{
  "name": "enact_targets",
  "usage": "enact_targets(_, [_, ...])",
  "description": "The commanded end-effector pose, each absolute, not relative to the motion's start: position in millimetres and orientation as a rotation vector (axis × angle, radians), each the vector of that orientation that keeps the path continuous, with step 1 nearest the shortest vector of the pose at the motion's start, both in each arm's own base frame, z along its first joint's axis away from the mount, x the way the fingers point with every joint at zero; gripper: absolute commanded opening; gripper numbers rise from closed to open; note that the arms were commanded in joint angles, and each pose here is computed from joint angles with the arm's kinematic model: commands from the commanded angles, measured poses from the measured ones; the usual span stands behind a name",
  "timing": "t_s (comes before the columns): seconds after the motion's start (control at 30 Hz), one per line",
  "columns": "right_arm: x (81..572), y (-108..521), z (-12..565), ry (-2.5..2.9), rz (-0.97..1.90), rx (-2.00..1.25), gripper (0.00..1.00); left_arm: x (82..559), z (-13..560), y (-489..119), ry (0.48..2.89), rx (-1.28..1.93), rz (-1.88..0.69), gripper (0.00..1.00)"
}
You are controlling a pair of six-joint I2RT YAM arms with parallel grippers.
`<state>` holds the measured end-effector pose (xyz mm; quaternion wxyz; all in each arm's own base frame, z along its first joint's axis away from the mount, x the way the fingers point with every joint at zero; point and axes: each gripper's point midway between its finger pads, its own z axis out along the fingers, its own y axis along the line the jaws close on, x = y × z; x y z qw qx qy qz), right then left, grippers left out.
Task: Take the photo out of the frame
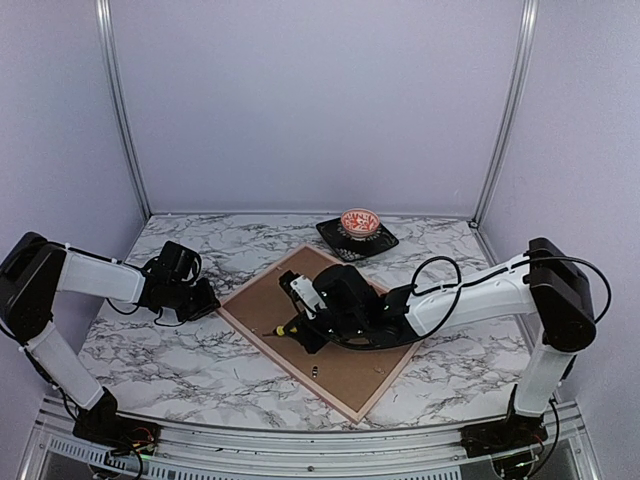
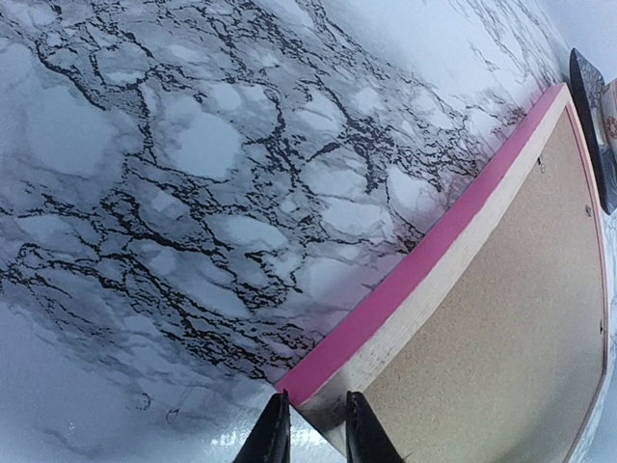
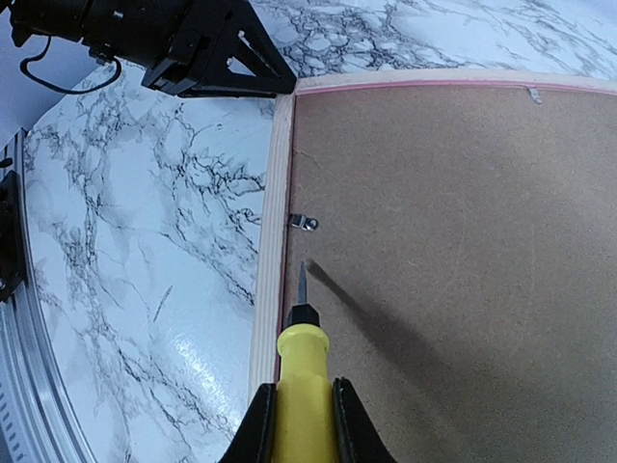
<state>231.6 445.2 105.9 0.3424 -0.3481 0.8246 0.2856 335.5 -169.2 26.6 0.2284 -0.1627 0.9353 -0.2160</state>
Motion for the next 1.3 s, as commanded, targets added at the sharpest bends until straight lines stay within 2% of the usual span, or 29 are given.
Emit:
enact_targets(0.0, [232.7, 449.6, 123.3, 2.108, 0.807, -0.878, 0.0, 290.5, -17.1, -155.9, 2.785, -0.465, -0.478, 0.21])
enact_targets(0.5, [255.2, 465.4, 105.4, 2.113, 0.765, -0.855, 0.0, 290.1, -17.4, -156.5, 2.788, -0.462, -0.482, 0.21])
enact_targets(1.27, [245.9, 474.3, 100.3, 2.121, 0.79, -0.899, 0.0, 288.2, -18.8, -155.8, 2.792, -0.465, -0.481, 0.21])
